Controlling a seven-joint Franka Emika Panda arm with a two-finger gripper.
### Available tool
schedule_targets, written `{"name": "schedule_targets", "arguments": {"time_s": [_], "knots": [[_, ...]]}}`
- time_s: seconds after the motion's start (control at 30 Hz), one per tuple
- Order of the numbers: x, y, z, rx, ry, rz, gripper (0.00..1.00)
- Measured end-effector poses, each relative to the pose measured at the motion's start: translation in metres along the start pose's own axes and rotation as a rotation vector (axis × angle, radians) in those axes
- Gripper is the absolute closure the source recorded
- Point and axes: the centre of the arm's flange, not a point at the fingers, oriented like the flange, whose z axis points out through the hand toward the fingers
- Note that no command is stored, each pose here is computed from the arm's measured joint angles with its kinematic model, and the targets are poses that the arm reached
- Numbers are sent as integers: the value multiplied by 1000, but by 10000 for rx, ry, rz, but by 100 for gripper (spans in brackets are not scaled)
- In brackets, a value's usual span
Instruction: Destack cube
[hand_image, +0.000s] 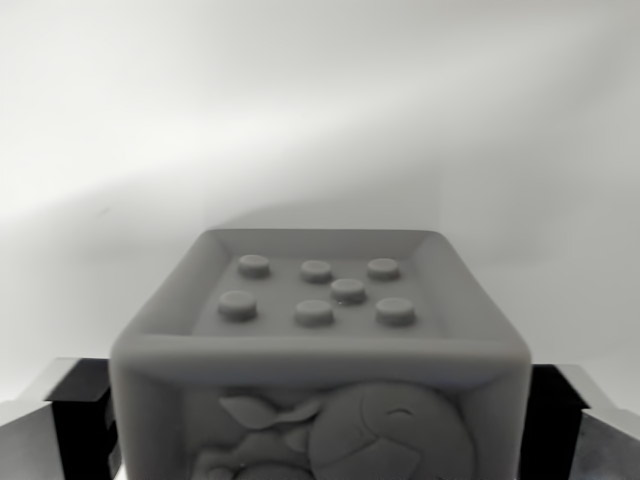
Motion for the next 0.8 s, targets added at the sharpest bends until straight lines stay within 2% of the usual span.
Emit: {"name": "schedule_targets", "arguments": {"time_s": [0.63,0.8], "knots": [[0,0,0,0,0,0,0],[0,0,-2,18,3,0,0]]}}
